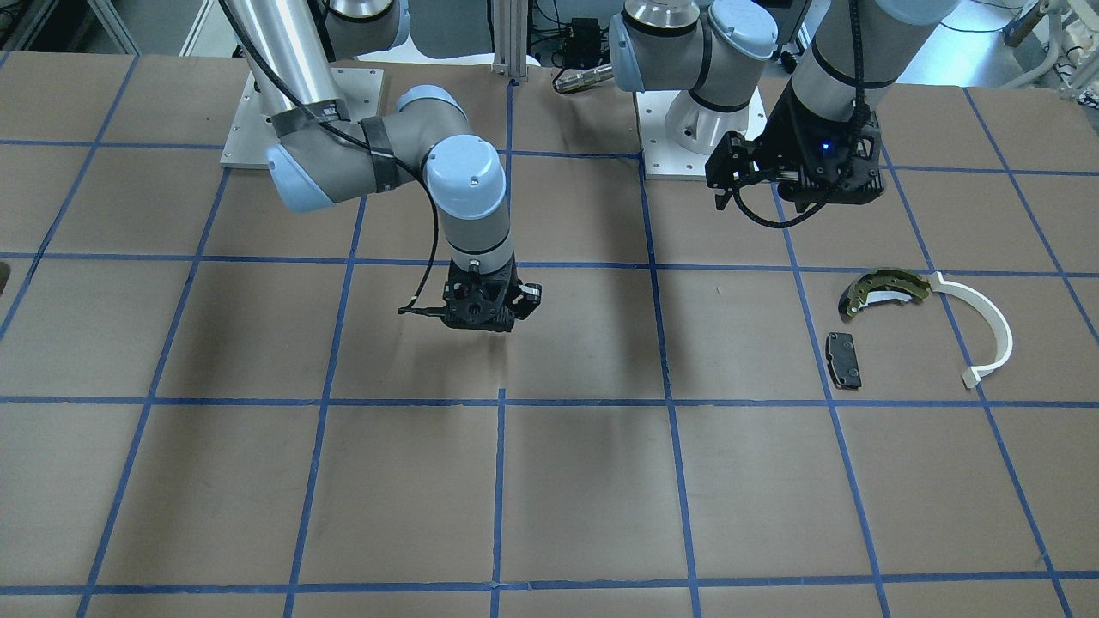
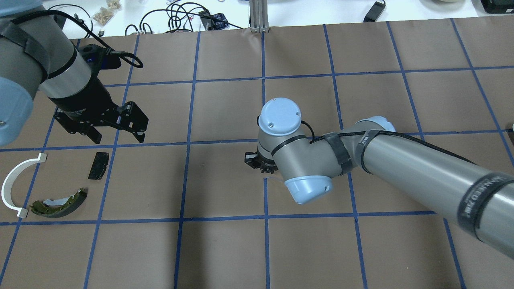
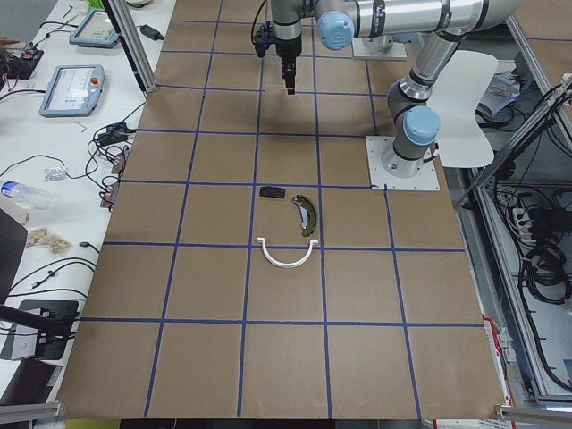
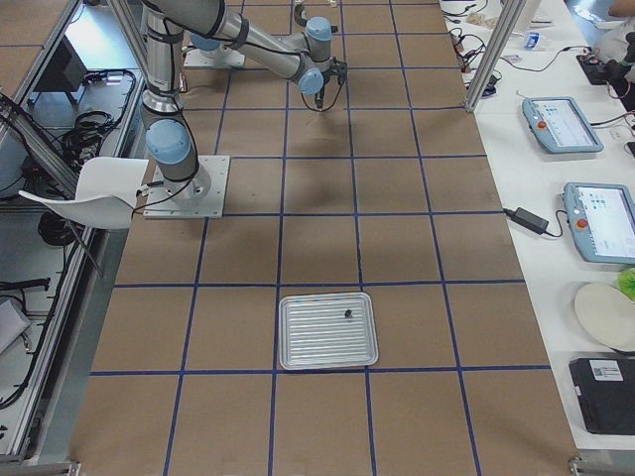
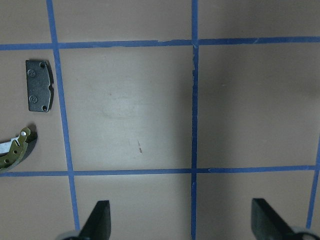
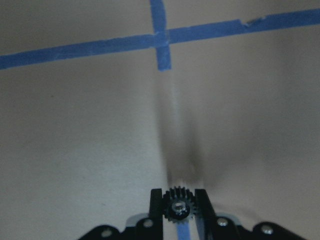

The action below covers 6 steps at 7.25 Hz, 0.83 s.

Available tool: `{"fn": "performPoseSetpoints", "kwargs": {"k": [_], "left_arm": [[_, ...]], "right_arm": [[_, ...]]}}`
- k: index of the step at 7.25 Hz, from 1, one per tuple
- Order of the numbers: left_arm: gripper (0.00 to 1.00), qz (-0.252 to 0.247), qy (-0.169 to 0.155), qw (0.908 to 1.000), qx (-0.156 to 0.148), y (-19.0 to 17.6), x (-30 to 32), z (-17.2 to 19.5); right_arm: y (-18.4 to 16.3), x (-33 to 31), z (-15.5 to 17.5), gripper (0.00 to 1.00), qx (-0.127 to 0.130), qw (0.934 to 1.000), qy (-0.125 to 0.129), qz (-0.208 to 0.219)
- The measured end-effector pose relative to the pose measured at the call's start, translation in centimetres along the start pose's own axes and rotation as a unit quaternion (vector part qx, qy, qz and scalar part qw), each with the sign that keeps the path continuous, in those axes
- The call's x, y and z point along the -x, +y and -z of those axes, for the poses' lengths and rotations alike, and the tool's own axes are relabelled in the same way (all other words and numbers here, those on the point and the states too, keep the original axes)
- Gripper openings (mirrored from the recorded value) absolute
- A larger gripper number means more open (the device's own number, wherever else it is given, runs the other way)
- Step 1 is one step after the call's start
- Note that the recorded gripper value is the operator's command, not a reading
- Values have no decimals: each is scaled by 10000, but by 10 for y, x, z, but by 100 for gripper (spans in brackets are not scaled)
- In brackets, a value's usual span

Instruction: Place bearing gear from tray to pile

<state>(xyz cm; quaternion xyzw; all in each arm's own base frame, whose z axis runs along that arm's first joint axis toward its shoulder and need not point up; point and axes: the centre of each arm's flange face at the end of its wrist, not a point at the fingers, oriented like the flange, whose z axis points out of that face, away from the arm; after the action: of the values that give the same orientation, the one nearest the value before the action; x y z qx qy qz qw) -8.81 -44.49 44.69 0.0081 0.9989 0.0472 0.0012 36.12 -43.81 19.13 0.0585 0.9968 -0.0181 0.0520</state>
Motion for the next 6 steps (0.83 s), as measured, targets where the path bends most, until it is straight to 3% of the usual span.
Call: {"fn": "performPoseSetpoints", "kwargs": {"k": [1, 4, 6], "left_arm": [[100, -6, -2, 10000, -3, 0, 0, 0], [100, -28, -7, 10000, -9, 0, 0, 1], [100, -30, -9, 10000, -14, 0, 1, 1]], "right_arm": [[-1, 14, -6, 99, -22, 10000, -55, -76], [-11, 10, -5, 100, -16, 10000, 31, 3], [-50, -43, 35, 100, -18, 9998, 129, 171]]}}
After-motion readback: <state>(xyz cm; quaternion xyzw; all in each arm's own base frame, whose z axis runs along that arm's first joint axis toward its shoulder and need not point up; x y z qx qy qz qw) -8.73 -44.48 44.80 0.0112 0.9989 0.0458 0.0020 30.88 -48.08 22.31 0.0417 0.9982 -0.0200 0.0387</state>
